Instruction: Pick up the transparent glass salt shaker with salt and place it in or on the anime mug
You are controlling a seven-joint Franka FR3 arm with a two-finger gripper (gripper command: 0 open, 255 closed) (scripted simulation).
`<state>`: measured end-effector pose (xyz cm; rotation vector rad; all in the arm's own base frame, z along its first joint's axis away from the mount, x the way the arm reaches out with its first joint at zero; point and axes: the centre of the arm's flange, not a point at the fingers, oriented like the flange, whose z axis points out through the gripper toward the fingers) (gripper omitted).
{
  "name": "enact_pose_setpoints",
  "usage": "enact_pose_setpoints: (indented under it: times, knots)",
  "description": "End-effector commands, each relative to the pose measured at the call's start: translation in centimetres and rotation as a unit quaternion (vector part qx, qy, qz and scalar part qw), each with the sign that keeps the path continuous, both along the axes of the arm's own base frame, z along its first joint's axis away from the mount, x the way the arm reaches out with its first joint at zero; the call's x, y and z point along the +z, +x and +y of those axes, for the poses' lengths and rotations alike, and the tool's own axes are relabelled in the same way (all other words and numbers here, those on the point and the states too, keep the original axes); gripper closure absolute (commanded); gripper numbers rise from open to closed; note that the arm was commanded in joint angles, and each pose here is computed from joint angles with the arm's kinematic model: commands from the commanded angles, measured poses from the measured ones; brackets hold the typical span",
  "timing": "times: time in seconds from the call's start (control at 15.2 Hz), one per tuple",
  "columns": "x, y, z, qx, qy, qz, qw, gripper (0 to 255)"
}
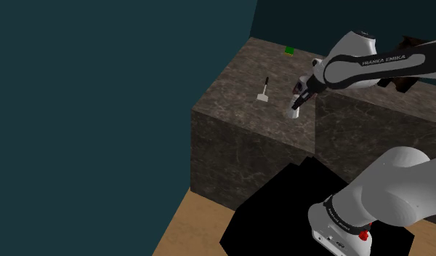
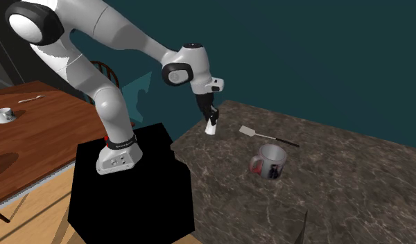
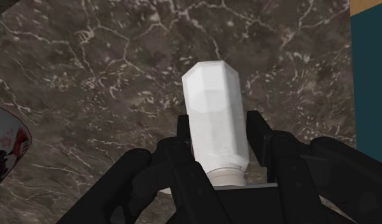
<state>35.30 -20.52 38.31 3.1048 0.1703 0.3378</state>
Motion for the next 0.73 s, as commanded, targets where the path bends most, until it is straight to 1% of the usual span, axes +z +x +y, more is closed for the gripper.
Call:
enact_pose_setpoints:
  times: [0.0, 0.66]
  knots:
    - [1.0, 0.0, 0.0, 0.0, 0.0, 0.0, 1.0, 255]
    - [6.3, 0.0, 0.0, 0.0, 0.0, 0.0, 1.0, 255]
